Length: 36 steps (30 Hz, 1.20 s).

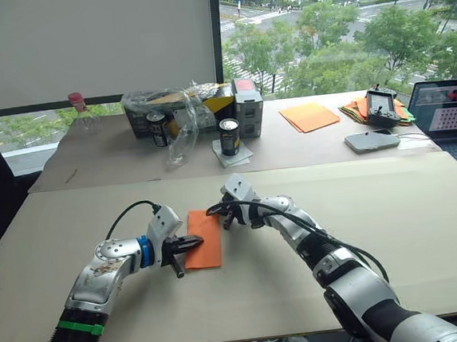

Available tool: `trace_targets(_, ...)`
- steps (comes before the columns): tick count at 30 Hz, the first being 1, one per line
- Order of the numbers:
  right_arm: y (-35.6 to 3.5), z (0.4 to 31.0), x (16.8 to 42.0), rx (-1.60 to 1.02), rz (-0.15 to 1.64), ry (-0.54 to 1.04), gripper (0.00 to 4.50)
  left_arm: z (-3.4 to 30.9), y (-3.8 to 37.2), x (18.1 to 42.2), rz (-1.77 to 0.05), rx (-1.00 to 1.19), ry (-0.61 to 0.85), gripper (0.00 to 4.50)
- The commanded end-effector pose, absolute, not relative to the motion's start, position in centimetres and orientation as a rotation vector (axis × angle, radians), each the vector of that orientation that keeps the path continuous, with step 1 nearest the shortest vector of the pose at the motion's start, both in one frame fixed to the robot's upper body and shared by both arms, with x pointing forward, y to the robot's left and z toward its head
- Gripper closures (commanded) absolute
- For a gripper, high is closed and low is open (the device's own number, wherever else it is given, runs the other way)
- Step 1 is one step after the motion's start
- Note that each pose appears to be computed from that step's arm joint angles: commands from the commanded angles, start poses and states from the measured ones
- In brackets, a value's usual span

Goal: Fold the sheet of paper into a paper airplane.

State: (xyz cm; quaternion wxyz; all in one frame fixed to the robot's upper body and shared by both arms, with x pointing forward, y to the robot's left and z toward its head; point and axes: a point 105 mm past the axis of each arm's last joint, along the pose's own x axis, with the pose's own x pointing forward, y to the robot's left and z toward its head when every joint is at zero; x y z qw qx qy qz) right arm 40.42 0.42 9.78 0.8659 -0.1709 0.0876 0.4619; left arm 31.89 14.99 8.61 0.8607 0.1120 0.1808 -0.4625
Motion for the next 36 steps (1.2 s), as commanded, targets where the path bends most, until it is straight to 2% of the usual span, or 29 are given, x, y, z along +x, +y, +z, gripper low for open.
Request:
trace_targets(1, 0.3, 9.3, 40.0, -0.387, 1.012, 0.178, 4.5, 7.9, 15.6, 31.8, -0.943, 0.237, 0.42, 4.47)
trace_targets(10, 1.2, 8.7, 37.1, -0.389, 1.184, 0.109, 4.5, 7.6, 15.2, 31.2, -0.966, 0.241, 0.44, 4.47)
trace_targets(18, 1.1, 7.0, 35.2, -0.449, 1.269, 0.154, 4.5, 7.8, 14.9, 31.3, -0.98, 0.236, 0.438, 4.47)
trace_targets(25, 0.6, 5.2, 32.6, -0.575, 1.4, 0.197, 4.5, 8.5, 14.8, 31.4, -0.992, 0.238, 0.425, 4.47)
trace_targets(36, -0.8, 4.0, 29.1, -0.57, 1.5, 0.257, 4.5, 8.8, 14.8, 31.1, -0.999, 0.235, 0.43, 4.47)
